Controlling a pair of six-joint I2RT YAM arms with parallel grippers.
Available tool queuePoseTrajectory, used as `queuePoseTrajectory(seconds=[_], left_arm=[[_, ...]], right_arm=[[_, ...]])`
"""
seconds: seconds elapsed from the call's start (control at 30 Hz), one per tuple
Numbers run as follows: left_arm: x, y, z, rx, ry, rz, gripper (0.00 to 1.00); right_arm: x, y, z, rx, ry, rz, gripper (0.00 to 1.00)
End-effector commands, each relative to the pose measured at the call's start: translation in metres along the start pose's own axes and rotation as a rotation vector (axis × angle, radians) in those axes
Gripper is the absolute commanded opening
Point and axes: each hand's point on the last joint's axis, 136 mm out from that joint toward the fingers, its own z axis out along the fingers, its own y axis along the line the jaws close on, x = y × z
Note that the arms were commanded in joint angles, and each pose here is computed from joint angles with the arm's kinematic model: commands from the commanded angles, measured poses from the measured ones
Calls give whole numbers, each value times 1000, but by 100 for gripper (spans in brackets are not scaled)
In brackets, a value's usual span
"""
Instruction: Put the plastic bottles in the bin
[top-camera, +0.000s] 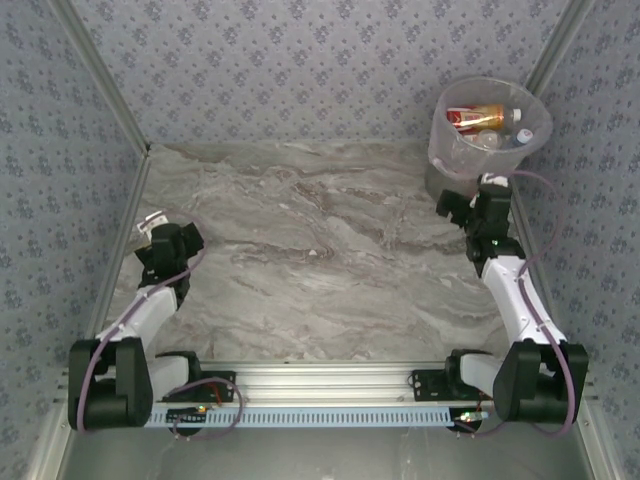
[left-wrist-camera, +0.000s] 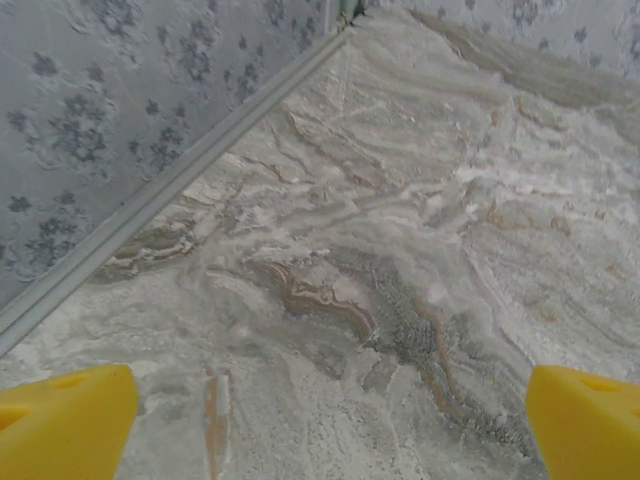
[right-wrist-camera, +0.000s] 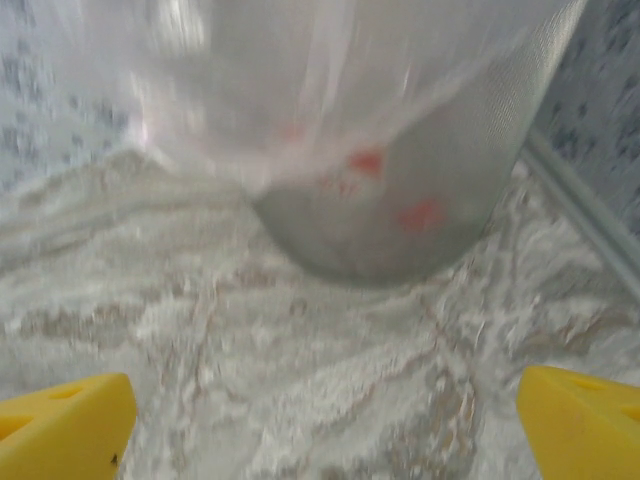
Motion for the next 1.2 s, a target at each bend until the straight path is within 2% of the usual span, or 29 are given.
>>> queuePoseTrajectory(seconds=[0.0, 0.13, 0.23, 0.37, 0.43, 0.5, 0.6, 0.8, 0.87, 1.17], left_arm=[[4, -12, 10, 60, -7, 31, 100], [9, -17, 22, 80, -32, 72, 100], [-2, -28, 24, 134, -118, 105, 100], [7, -38, 29, 201, -168, 131, 100], [16, -45, 36, 234, -174, 147, 99], [20, -48, 43, 220, -109, 168, 99], [18, -49, 43, 167, -123, 199, 99], [18, -48, 43, 157, -130, 196, 99], [18, -47, 43, 157, -129, 196, 100], [17, -48, 43, 157, -131, 195, 99]], right_arm=[[16, 13, -1, -107, -7, -58, 100], [50, 10, 7, -117, 41, -60, 100], [64, 2, 12, -85, 37, -53, 100], [73, -8, 19, -40, 26, -57, 100], [77, -13, 23, -18, 24, -65, 100], [81, -16, 28, -5, 10, -78, 100], [87, -21, 36, 17, -40, -90, 100], [79, -18, 50, 36, -99, -168, 100], [74, -15, 52, 26, -151, -201, 100], [99, 2, 52, -39, -222, -284, 100]])
